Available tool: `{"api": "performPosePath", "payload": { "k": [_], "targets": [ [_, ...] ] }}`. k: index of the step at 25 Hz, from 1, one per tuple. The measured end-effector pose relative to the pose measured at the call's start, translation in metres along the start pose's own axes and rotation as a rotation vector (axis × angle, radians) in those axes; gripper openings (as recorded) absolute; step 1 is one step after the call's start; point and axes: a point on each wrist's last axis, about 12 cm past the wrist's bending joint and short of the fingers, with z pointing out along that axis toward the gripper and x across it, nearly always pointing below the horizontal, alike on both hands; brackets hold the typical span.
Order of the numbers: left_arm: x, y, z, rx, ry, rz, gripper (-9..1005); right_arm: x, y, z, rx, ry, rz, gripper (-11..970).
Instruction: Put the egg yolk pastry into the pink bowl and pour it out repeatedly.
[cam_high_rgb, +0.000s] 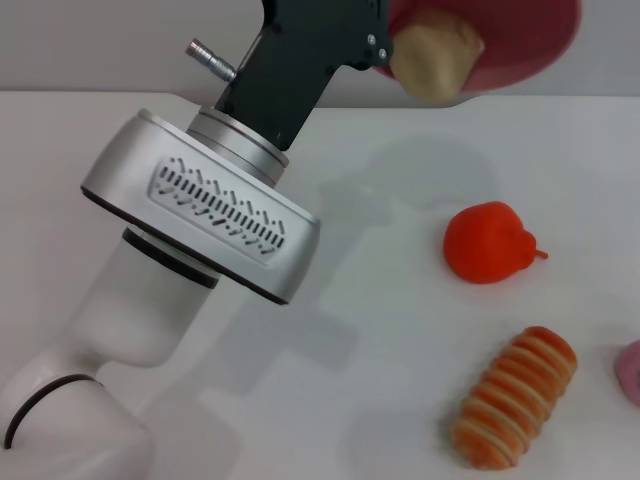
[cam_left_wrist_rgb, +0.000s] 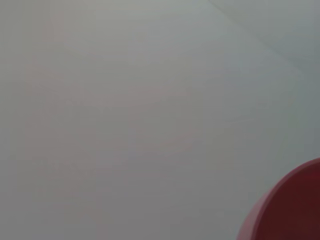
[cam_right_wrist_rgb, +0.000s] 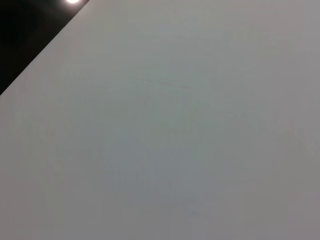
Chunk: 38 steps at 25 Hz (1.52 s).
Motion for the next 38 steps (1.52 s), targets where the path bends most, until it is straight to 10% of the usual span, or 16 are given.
{"api": "performPosePath", "payload": {
  "k": [16,38],
  "targets": [
    [0.002,0.004,-0.007,-0.042,0.027,0.223,41,0.0,0.0,0.003,-0.007,-0.007,0.008,433],
    [-0.006,0.025,-0.018,-0.231,-0.016,0.262,41,0.001,-0.002,0.011,-0.014,-0.013,0.013,433]
  ]
}}
